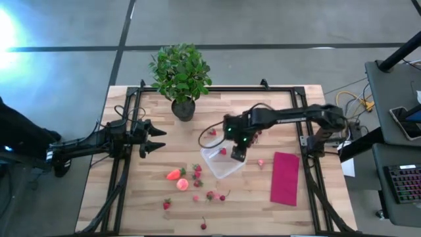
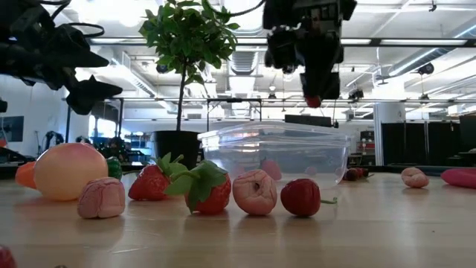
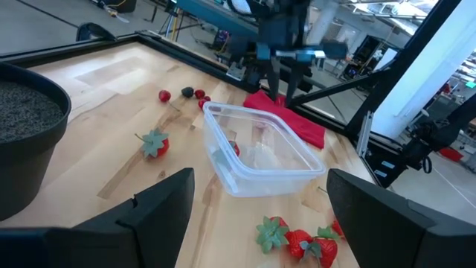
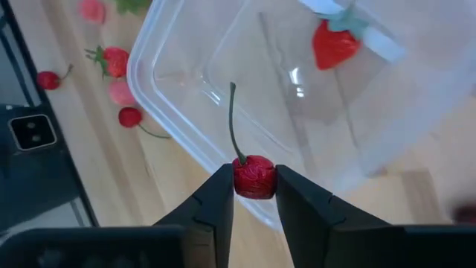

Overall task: Pick and placing Produce into tupperware
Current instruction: Put the red cherry into the transparent bin

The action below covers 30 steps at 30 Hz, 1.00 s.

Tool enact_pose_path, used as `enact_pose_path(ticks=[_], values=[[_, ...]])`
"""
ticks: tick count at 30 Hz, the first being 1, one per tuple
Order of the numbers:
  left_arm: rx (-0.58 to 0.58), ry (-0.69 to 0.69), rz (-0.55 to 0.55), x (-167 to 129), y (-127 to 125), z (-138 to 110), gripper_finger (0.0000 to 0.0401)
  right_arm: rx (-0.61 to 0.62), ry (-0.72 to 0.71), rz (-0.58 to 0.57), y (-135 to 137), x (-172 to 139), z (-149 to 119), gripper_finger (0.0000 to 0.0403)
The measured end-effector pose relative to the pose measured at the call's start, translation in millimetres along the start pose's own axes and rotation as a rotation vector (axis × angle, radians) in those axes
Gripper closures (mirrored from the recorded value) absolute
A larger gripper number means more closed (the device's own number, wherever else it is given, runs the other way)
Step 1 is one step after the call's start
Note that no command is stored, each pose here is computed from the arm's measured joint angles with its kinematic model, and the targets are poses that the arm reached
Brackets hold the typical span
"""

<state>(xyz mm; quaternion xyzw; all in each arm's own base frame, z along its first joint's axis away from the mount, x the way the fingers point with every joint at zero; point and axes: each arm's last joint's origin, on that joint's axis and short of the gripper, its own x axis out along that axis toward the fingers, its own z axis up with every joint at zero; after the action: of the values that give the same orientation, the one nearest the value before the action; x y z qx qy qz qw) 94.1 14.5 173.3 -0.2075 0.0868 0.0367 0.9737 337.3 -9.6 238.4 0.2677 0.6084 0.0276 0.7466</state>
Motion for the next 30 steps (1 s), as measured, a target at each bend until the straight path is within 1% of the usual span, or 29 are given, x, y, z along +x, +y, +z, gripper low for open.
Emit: enact_pose_path(ticks=[3, 6, 10, 12, 14, 16, 20, 22, 26, 28, 30], values=[[0.000, 0.000, 0.000, 0, 0, 0, 0.0108, 0.006, 0.029, -0.017, 3, 14, 7, 0.0304], [0.000, 0.000, 0.000, 0, 0, 0, 0.0108, 0.003, 0.029, -0.105, 4, 23, 11, 0.0288], [0.000, 0.000, 0.000, 0, 0, 0, 0.0108, -0.004, -0.002, -0.263, 4, 14, 13, 0.0251], [0.000, 0.000, 0.000, 0, 0, 0, 0.0108, 0.022, -0.028, -0.334, 1, 4, 11, 0.0231], [0.000, 0.000, 0.000, 0, 0, 0, 0.0108, 0.096, -0.028, -0.361, -7, -10, 7, 0.0213], [0.000, 0.000, 0.000, 0, 0, 0, 0.0108, 0.188, -0.016, -0.374, -22, -23, 2, 0.0202], [0.000, 0.000, 0.000, 0, 0, 0, 0.0108, 0.390, 0.032, -0.429, -67, -36, -14, 0.0196], [0.000, 0.000, 0.000, 0, 0, 0, 0.0108, 0.492, 0.045, -0.409, -90, -41, -27, 0.0195], [0.000, 0.000, 0.000, 0, 0, 0, 0.0108, 0.643, 0.049, -0.384, -124, -36, -53, 0.0196], [0.000, 0.000, 0.000, 0, 0, 0, 0.0108, 0.695, 0.029, -0.372, -132, -31, -62, 0.0197], [0.000, 0.000, 0.000, 0, 0, 0, 0.0108, 0.715, 0.008, -0.364, -136, -23, -69, 0.0197]])
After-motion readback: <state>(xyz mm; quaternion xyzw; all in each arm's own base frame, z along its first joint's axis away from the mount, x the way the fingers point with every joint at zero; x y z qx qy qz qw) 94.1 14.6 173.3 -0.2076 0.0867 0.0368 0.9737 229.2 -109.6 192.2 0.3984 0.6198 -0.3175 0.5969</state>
